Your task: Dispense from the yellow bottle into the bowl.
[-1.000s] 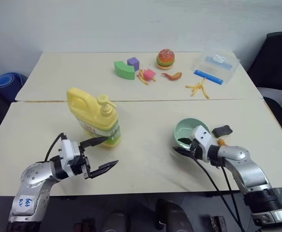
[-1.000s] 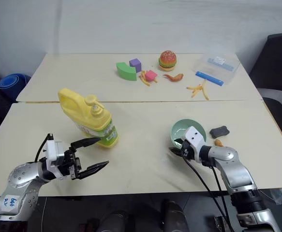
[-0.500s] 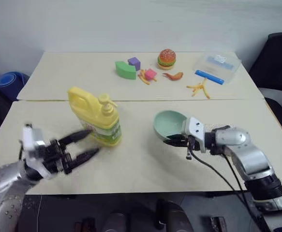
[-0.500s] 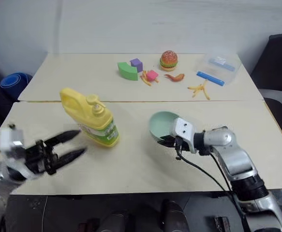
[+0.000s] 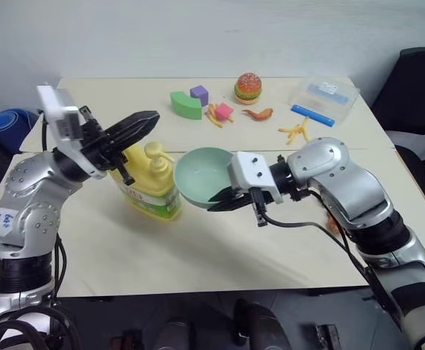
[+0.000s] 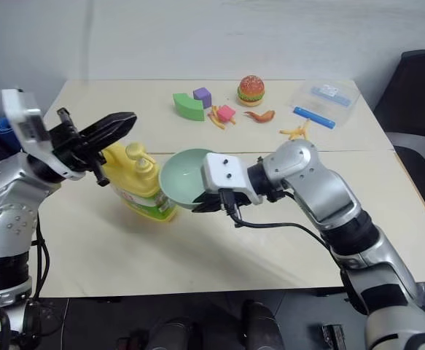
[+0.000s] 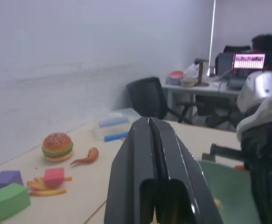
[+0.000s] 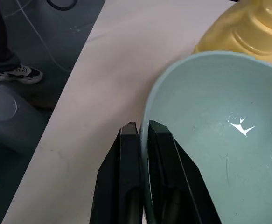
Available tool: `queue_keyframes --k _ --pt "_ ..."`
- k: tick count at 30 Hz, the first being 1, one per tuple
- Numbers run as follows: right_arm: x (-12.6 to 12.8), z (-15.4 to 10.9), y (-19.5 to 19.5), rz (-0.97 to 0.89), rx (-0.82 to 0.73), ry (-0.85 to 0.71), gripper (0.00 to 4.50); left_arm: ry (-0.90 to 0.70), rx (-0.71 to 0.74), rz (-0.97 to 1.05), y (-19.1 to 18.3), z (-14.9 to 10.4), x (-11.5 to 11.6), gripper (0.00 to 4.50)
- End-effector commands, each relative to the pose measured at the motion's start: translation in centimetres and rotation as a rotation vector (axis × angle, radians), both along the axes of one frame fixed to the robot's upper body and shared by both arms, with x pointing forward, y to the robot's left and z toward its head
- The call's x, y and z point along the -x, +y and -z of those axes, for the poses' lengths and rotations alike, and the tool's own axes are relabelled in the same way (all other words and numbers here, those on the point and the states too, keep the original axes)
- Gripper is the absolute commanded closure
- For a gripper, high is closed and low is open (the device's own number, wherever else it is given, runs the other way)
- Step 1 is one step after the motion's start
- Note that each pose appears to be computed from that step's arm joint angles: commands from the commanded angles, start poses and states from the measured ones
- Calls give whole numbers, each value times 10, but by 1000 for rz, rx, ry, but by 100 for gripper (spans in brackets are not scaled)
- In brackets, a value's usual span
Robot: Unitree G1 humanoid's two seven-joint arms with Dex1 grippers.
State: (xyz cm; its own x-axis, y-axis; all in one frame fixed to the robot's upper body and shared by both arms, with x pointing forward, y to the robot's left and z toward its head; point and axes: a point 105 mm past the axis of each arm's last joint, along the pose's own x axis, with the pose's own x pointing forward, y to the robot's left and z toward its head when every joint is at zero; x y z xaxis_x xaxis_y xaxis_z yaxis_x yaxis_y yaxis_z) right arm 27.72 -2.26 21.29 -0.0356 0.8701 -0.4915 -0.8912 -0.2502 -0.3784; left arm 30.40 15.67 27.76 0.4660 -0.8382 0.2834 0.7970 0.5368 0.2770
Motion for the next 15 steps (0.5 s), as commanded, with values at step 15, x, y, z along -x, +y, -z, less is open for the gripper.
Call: queue_keyframes --k 15 --pt "18 -21 21 -77 -31 4 450 230 -200 -106 -10 54 -21 446"
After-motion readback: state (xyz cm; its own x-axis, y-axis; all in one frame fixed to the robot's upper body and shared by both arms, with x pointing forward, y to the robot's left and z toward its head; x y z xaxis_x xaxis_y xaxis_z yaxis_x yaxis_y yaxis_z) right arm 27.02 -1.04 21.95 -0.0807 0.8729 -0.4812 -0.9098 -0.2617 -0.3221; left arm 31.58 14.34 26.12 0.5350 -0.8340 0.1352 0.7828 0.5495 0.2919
